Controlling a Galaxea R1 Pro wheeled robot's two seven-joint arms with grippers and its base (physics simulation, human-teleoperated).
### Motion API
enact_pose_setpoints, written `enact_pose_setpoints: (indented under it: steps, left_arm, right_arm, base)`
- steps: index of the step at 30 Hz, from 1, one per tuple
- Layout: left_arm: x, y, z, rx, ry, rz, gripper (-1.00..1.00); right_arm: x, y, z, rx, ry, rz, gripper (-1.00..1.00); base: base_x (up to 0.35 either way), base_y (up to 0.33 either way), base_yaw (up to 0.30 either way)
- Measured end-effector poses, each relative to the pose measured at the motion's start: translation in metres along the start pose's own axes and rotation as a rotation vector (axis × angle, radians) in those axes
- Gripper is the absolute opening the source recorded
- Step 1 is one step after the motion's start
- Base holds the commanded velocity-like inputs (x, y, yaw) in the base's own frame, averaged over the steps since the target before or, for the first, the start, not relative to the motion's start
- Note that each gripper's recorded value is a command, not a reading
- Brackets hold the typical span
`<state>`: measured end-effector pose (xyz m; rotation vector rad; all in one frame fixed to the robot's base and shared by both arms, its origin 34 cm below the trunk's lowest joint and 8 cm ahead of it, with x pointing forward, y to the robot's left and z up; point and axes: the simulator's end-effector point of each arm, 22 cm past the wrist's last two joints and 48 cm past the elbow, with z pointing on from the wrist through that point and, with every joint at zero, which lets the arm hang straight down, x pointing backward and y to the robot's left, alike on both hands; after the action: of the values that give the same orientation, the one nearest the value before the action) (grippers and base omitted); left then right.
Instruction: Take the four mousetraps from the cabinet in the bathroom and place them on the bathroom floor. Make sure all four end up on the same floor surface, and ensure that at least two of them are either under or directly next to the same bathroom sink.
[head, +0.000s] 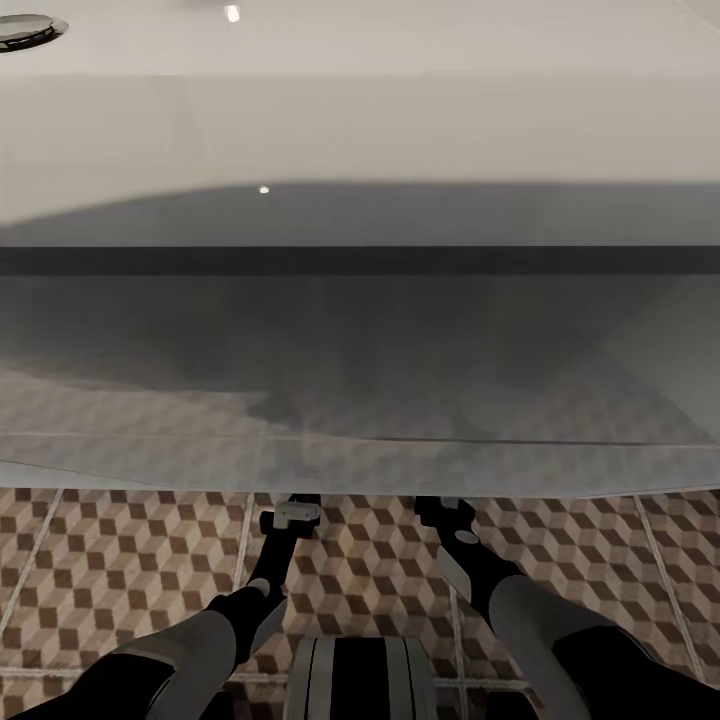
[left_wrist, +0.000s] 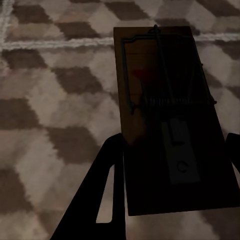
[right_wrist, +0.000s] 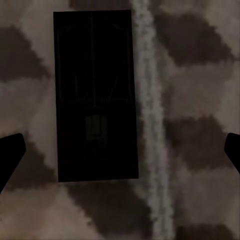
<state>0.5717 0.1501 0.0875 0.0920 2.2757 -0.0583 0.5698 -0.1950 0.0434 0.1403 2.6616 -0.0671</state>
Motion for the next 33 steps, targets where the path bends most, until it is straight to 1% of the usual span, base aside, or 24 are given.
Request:
enact_pose_setpoints:
  steps: [26,27,33]
  left_arm:
    - [0.0003,-0.0004,0.0001,-0.001,0.002,-0.002,-1.0]
    - [0.0003,-0.0004,0.0001,-0.001,0.002,-0.002,1.0]
    - [-0.0006,-0.0004,0.0005,-0.003,0.001,-0.001,1.0]
  right_arm:
    - [0.0,0.0,0.0,0.0,0.0,0.0,1.0]
    - [-0.0001,0.0,0.0,0.0,0.0,0.0,1.0]
    - [-0.0001,0.0,0.0,0.0,0.0,0.0,1.0]
  base:
    - [0.0,0.0,0.0]
    - [0.0,0.0,0.0]
    - [0.0,0.0,0.0]
